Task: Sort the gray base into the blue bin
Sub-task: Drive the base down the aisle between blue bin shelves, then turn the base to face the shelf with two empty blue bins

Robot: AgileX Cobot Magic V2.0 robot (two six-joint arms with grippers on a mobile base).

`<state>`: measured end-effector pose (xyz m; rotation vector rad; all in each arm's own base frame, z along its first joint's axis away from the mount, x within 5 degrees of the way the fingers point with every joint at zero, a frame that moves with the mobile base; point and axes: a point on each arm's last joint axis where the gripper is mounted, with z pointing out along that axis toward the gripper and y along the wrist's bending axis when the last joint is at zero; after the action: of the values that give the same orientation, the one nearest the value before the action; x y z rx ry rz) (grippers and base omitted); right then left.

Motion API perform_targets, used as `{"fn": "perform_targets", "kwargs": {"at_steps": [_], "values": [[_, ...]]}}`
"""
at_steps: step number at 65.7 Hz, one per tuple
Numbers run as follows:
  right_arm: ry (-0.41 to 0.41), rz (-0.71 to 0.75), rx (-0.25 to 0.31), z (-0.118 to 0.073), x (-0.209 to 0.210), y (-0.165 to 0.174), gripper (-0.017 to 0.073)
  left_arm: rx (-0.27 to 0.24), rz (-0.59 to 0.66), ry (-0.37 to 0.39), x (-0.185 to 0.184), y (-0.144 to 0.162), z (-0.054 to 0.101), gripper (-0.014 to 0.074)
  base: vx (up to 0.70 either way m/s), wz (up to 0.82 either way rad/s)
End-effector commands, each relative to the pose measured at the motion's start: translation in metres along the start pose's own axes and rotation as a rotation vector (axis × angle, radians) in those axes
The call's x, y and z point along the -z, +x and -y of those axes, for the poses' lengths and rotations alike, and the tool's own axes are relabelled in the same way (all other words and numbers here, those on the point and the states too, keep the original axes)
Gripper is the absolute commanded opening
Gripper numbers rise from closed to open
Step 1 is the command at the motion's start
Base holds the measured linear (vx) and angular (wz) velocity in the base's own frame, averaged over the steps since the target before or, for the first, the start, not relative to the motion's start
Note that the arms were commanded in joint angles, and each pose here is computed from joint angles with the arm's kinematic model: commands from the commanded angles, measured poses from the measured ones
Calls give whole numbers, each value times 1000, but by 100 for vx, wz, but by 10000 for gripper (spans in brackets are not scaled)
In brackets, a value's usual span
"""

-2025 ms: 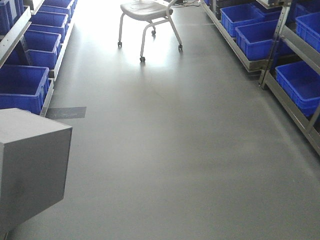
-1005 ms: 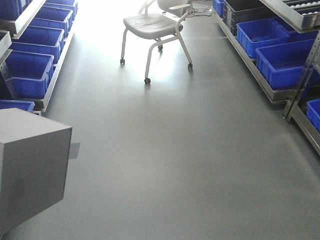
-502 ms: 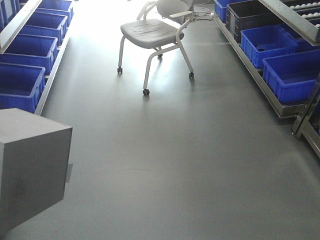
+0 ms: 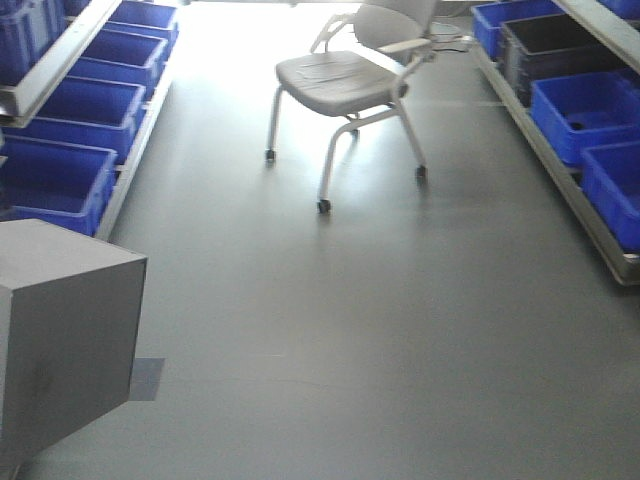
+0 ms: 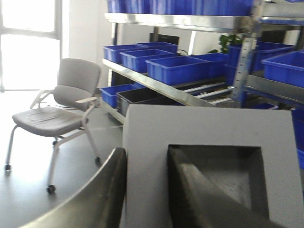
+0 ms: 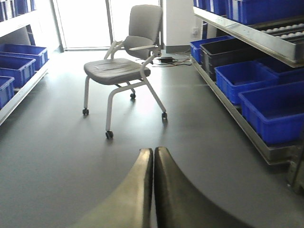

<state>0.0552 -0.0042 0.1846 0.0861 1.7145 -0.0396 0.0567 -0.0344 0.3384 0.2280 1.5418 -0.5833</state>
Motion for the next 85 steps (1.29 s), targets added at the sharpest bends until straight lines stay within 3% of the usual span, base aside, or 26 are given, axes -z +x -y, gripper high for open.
{"fn": "perform_targets", "kwargs": {"at_steps": [1,85], "values": [[1,71,18,0,0,-6,-5,22,128,4,2,-19,2,4,28,42],[1,71,18,0,0,-6,-5,22,128,4,2,-19,2,4,20,70]]}}
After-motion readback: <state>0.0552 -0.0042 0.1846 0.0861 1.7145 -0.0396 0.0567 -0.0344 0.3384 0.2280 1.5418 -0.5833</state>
